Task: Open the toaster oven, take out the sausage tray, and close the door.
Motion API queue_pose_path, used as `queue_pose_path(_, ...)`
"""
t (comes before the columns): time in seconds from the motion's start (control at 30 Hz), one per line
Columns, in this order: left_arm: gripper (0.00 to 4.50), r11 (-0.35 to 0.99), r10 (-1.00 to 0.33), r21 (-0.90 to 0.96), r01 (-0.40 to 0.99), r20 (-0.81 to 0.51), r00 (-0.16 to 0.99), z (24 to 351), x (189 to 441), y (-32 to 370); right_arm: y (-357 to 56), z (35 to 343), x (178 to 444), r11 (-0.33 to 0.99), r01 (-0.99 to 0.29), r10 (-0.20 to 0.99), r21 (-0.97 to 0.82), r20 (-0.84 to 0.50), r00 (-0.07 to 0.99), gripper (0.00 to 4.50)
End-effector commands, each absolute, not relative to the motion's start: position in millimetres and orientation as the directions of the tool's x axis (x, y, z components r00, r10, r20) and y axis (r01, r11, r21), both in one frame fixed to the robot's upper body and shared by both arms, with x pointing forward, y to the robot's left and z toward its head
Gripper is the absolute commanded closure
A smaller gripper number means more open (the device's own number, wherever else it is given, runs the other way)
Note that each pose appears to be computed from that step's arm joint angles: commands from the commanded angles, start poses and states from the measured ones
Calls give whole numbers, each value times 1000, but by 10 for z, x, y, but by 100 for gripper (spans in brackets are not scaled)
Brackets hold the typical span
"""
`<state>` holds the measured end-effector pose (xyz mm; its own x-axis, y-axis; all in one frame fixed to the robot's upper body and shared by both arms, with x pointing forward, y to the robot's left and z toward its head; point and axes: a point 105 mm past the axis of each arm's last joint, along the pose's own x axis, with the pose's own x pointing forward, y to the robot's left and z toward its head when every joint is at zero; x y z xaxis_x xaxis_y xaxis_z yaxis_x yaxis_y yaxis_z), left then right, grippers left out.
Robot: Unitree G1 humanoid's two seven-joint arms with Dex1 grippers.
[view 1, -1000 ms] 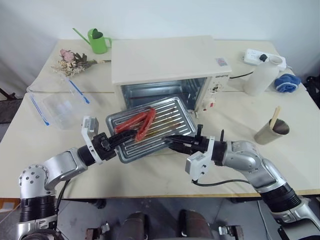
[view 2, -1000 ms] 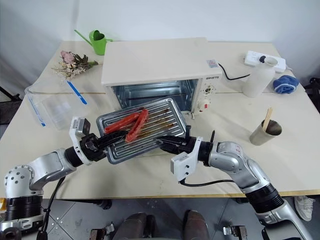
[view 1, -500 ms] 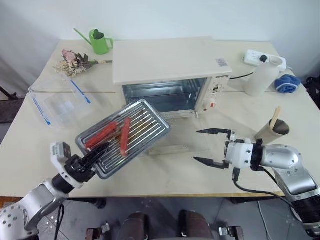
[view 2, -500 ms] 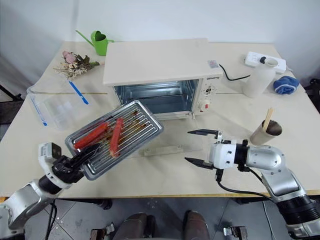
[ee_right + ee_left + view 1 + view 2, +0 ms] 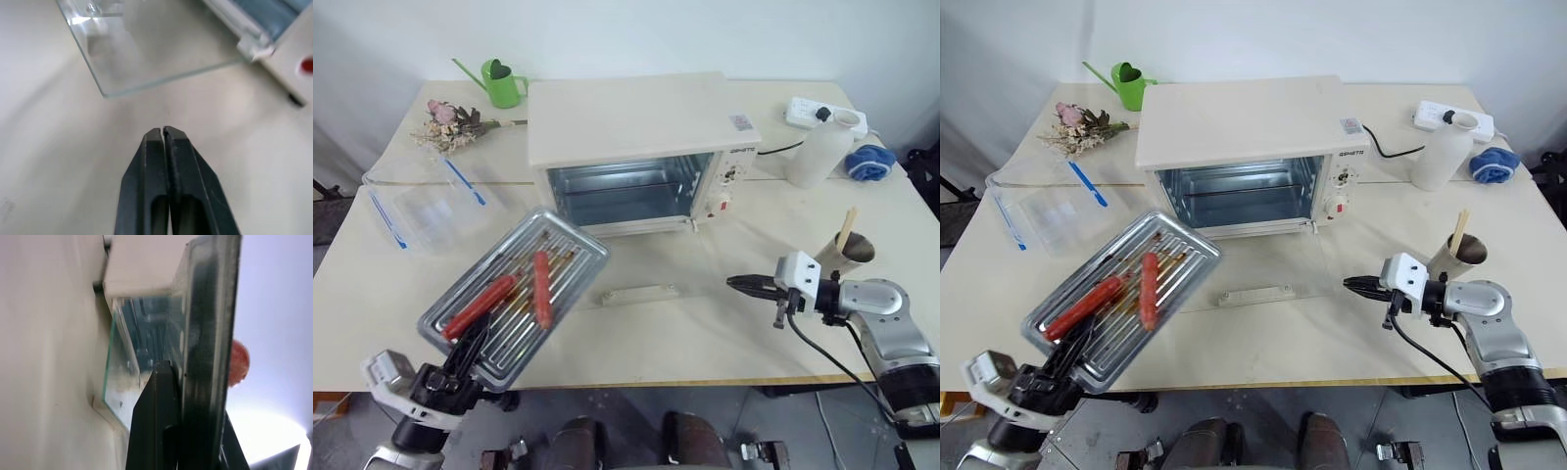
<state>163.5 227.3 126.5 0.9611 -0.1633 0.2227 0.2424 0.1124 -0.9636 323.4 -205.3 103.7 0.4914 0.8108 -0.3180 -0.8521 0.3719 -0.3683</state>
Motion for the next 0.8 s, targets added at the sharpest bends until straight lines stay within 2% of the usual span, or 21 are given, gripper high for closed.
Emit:
queue_pose_path(0.03, 450, 127, -63, -948, 293, 287, 956, 1413, 1498, 2367, -2018, 958, 3293, 365, -875, 818, -317, -340, 464, 447)
queue_pose_path(0.17, 450, 130, 8, -943, 306, 310, 951, 1457, 1484, 2418, -1855, 995, 3319, 321, -888, 861, -328, -290, 418, 447)
queue_pose_path(0.3, 450, 124, 54, -938, 323, 332, 942, 1494, 1515, 2452, -1648, 1173, 3277, 300, -907, 925, -294, -144, 352, 447)
queue_pose_path(0.47, 450, 141, 136, -926, 350, 368, 920, 1551, 1507, 2572, -1560, 1564, 3220, 333, -912, 942, -241, 43, 332, 447)
queue_pose_path(0.8, 450, 149, 165, -926, 348, 370, 914, 1540, 1404, 2585, -1418, 2279, 3299, 390, -897, 906, -207, 260, 333, 447)
